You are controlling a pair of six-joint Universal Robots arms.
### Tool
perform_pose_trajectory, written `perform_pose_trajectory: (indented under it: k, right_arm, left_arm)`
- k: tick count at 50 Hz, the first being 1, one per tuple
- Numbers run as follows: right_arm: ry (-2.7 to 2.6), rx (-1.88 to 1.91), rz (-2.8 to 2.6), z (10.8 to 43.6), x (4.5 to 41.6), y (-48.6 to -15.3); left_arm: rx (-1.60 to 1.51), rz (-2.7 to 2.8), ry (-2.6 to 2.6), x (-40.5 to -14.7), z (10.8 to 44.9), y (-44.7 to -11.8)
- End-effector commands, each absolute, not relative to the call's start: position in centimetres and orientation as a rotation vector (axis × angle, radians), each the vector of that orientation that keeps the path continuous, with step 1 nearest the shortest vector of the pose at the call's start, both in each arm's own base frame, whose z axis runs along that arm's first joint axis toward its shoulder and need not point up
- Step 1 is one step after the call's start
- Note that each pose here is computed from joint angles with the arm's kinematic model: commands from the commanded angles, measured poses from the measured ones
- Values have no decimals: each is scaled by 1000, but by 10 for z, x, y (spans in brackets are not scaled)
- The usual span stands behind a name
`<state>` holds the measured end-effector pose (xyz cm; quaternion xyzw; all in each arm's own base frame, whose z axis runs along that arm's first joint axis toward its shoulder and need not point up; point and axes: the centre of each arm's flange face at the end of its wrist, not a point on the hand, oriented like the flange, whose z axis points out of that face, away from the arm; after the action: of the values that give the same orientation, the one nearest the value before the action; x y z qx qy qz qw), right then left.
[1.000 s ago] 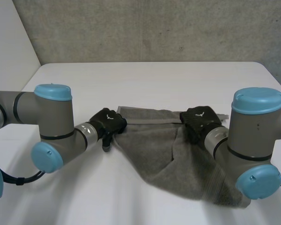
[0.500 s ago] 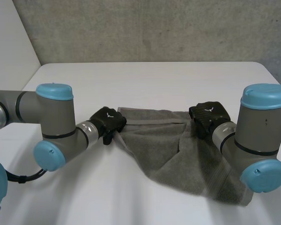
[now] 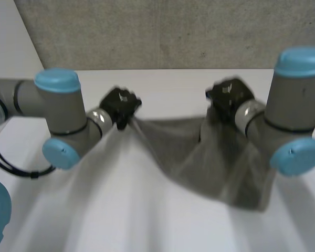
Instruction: Fold the towel.
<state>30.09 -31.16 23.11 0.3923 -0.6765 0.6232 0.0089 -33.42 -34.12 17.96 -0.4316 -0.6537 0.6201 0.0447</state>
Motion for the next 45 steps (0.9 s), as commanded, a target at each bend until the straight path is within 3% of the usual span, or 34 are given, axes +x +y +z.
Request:
perform_pose_trajectory:
  k: [1,2,3,4,5,9,12,14,15,17,18,20,28,38,45]
  right_arm:
    - [-1418,839,2664,360,313,-346]
    - [-1226,725,2833,395,307,-335]
    - [-1224,723,2834,396,307,-335]
    - [-1073,616,2964,427,298,-324]
    - [-1035,571,3012,437,290,-321]
    - [-1165,587,2961,430,281,-330]
    - [-1431,727,2834,400,288,-335]
    - [-1688,906,2662,362,296,-338]
    - [-1689,907,2661,362,296,-338]
    - [-1879,1051,2469,322,300,-339]
    - [-1880,1052,2468,322,300,-339]
    - [-1956,1122,2333,296,299,-339]
    - [-2016,1187,2194,270,293,-333]
    - [-2060,1073,2119,297,279,-319]
    - [-1943,950,2243,364,266,-292]
  left_arm:
    - [-837,2372,-1830,-330,301,-379]
    - [-693,2419,-1747,-326,331,-379]
    - [-692,2419,-1746,-326,331,-379]
    - [-584,2440,-1672,-323,355,-378]
    - [-492,2439,-1605,-320,374,-374]
    - [-413,2411,-1566,-316,389,-369]
    - [-424,2380,-1619,-312,388,-365]
    - [-476,2275,-1772,-311,363,-364]
    - [-477,2275,-1773,-311,363,-364]
    - [-538,2122,-1954,-309,326,-359]
    - [-538,2121,-1955,-309,326,-359]
    - [-586,1991,-2099,-305,290,-351]
    - [-648,1846,-2195,-292,243,-322]
    - [-672,1883,-2089,-276,258,-280]
    - [-547,2135,-1849,-250,331,-252]
